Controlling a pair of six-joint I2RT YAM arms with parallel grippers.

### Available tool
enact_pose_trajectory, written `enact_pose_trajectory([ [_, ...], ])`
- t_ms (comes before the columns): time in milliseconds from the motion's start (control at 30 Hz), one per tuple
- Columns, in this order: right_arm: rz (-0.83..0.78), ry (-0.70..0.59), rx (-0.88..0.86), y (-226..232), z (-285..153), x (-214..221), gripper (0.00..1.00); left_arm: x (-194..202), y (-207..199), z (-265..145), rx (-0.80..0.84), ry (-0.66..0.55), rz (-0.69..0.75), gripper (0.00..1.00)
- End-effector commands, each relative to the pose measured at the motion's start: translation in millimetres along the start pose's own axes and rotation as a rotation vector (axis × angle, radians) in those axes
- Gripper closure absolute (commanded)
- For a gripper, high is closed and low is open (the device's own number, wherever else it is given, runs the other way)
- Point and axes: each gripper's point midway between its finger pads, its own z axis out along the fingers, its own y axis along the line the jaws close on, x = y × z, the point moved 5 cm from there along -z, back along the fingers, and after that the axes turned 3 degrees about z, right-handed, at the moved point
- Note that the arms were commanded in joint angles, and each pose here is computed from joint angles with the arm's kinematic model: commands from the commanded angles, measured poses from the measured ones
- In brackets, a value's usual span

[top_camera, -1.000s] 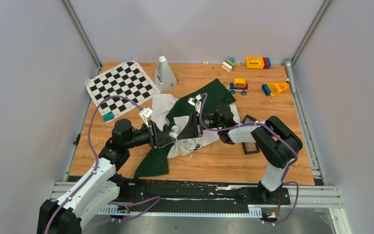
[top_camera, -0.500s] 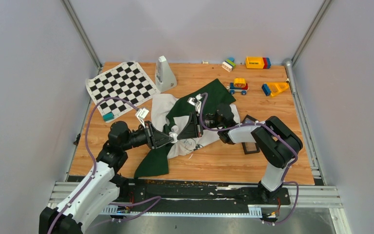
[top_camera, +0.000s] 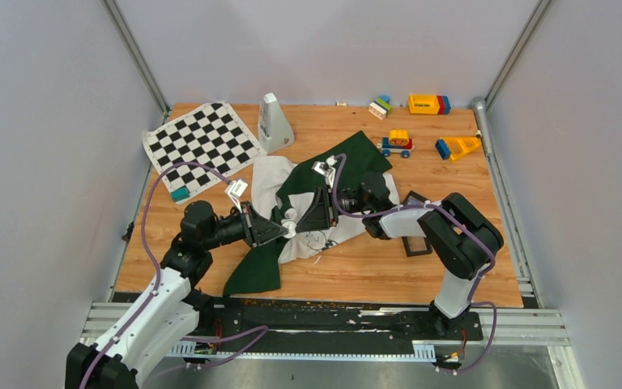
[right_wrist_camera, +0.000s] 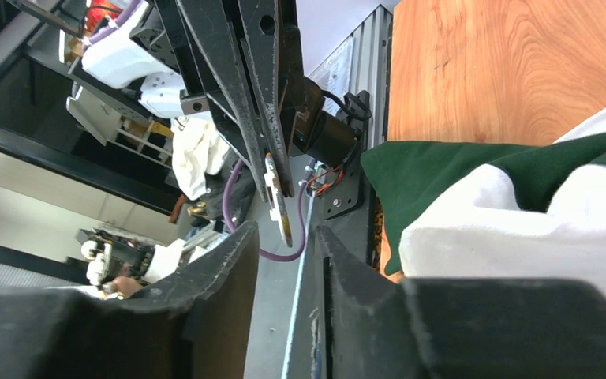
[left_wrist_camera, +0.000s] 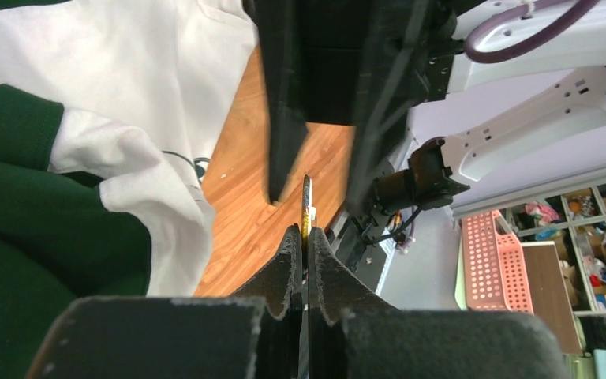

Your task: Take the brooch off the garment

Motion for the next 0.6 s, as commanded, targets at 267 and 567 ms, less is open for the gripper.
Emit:
enact_pose_trajectory([
  [267,0.044,-0.396,0.641,-18,-93,-45,0.2,14,15,50,-0.066,0.148,0.1,1.0],
  [567,0.101,-0.58,1.314,20,-206,1,0.09,34,110,85,-0.403,0.373,-0.042,1.0],
])
